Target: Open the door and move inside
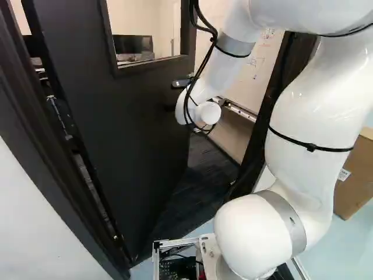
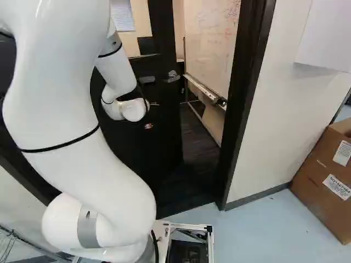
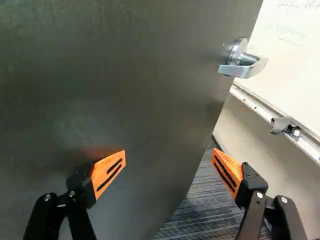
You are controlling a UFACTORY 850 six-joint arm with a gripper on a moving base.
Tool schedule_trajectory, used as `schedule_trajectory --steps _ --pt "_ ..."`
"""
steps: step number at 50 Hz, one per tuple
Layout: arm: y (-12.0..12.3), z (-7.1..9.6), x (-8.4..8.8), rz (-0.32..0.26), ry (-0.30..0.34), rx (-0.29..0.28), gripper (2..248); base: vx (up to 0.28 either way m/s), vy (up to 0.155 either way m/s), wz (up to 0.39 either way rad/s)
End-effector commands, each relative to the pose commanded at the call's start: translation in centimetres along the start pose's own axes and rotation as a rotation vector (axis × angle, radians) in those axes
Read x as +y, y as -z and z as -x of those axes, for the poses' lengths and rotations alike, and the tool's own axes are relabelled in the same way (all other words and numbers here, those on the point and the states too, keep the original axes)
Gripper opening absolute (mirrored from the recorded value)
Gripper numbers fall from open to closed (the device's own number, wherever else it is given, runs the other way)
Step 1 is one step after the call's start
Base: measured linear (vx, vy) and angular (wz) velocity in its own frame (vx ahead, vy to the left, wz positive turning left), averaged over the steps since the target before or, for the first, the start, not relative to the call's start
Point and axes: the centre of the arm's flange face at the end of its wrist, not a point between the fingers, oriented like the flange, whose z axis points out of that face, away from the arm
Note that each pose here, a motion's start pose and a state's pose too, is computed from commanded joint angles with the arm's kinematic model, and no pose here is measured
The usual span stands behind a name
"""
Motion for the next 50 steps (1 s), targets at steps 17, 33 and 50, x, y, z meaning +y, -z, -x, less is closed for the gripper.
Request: schedule_trajectory --steps 17,33,50 --pt "-1.8 -0.5 -1.2 -0.026 0.008 0.005 247 0.0 0.0 0.0" --pt "-3.3 -0.9 -2.4 -0.049 0.015 0.011 247 0.0 0.0 0.0" --pt "-4.8 -1.3 -3.8 -0.084 0.033 0.018 247 0.0 0.0 0.0"
